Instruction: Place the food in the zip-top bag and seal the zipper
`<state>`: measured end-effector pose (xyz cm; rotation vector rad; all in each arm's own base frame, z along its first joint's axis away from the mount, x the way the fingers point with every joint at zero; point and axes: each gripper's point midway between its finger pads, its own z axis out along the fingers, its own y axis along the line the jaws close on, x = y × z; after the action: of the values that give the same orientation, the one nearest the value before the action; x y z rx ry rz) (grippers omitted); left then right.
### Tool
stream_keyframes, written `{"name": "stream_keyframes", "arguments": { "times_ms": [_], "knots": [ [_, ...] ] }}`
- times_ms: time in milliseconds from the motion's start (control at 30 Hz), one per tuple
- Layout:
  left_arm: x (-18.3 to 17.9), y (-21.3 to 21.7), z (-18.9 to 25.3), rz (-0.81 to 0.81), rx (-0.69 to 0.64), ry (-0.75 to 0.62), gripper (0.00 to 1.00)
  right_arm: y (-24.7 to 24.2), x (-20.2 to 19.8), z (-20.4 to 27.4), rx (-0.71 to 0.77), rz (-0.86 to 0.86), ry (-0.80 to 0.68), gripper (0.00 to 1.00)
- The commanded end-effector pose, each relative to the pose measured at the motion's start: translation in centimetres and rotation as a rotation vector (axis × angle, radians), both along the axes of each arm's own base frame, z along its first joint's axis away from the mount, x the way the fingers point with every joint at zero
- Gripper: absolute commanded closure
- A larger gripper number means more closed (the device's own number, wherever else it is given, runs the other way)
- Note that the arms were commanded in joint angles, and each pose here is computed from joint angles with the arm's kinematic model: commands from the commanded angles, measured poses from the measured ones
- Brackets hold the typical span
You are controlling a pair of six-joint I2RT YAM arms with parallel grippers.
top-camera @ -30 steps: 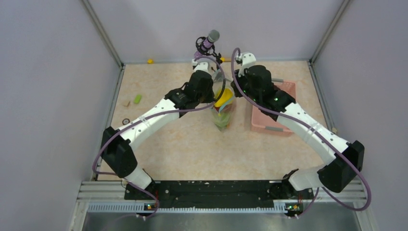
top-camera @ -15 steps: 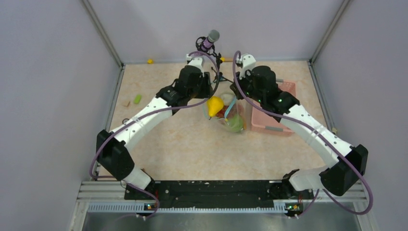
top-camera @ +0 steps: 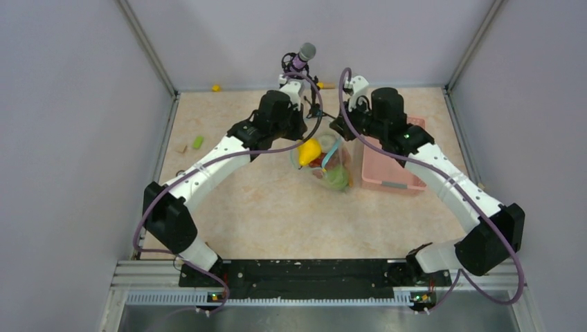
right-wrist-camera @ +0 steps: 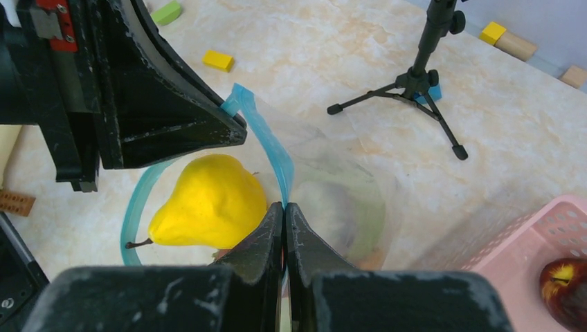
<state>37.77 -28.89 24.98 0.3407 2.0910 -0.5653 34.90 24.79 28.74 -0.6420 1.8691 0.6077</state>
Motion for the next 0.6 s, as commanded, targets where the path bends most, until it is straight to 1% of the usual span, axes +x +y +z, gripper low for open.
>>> {"name": "stream_keyframes", "arguments": {
  "times_ms": [0, 33, 67, 100, 167, 200, 300, 333, 400, 500, 567],
  "knots": [
    [0.7, 0.5, 2.9, 0.06, -0.06, -0.059, 1.0, -0.4, 0.7, 2.8, 0.001, 0.042, -0.094, 0.98],
    [0.4, 0.8, 3.1, 0.08, -0.068, -0.05, 1.0, -0.9, 0.8, 2.7, -0.009, 0.027, -0.091, 0.89],
    [0.0, 1.1, 3.1, 0.095, -0.08, -0.039, 1.0, -1.2, 0.8, 2.6, -0.015, 0.013, -0.091, 0.73],
    [-0.4, 1.4, 3.2, 0.108, -0.096, -0.035, 1.0, -1.6, 0.8, 2.7, -0.02, 0.004, -0.097, 0.55],
    [-1.1, 1.9, 3.4, 0.133, -0.134, -0.031, 1.0, -1.8, 0.2, 3.4, -0.008, 0.006, -0.113, 0.3],
    [-1.5, 2.3, 3.7, 0.149, -0.153, -0.034, 1.0, -1.8, -0.2, 3.9, 0.008, 0.01, -0.117, 0.22],
    [-2.2, 3.2, 3.6, 0.188, -0.172, -0.028, 1.0, -1.9, -1.8, 6.1, 0.066, 0.027, -0.159, 0.03],
    [-2.3, 3.4, 3.6, 0.198, -0.175, -0.023, 1.0, -2.2, -2.1, 6.7, 0.085, 0.012, -0.171, 0.02],
    [-2.7, 3.8, 3.6, 0.217, -0.182, -0.008, 1.0, -3.6, -2.2, 7.4, 0.108, -0.069, -0.187, 0.01],
    [-3.1, 4.3, 3.8, 0.243, -0.19, 0.006, 1.0, -6.8, -1.2, 7.0, 0.095, -0.263, -0.184, 0.01],
    [-3.3, 4.6, 3.9, 0.26, -0.187, 0.008, 1.0, -9.0, -0.2, 6.1, 0.083, -0.381, -0.145, 0.01]
  ]
}}
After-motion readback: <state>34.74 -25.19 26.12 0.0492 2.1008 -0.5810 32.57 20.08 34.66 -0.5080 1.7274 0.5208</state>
